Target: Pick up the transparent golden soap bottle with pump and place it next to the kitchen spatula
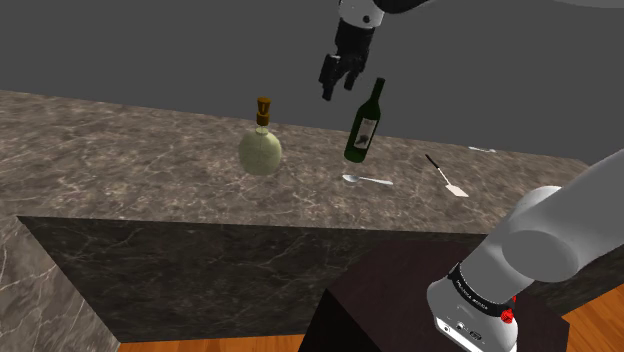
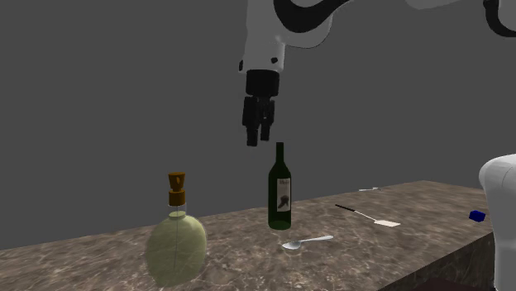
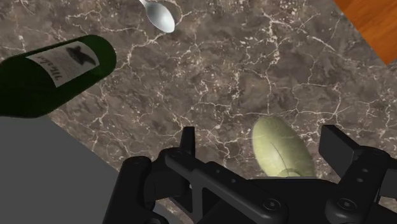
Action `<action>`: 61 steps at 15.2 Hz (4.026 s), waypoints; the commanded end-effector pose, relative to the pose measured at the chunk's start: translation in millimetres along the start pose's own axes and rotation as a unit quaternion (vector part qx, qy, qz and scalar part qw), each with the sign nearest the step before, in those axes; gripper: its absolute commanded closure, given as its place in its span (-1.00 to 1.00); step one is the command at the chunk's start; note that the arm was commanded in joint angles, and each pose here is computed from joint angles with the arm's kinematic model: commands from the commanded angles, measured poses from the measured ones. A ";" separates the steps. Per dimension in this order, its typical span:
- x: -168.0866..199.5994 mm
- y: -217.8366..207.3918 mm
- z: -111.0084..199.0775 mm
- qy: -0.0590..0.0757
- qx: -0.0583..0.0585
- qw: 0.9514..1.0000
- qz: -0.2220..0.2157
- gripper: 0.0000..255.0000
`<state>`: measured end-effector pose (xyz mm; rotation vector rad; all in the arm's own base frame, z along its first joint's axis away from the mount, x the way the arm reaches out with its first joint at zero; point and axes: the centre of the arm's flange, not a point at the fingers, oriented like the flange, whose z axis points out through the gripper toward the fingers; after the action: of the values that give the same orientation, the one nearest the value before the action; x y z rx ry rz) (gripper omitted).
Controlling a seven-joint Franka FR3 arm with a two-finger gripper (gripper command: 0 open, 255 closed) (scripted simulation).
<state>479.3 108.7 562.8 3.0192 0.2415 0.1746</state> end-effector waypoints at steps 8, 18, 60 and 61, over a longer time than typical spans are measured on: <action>102.4 -51.3 36.4 0.000 0.001 1.000 -0.003 -1.00; 169.7 -83.0 81.0 0.000 0.002 1.000 -0.005 -1.00; 154.1 -26.7 20.3 0.000 0.002 1.000 -0.005 1.00; 148.0 -15.0 21.0 0.000 0.002 1.000 -0.005 1.00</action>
<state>627.1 156.3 553.9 3.0215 0.2558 0.1736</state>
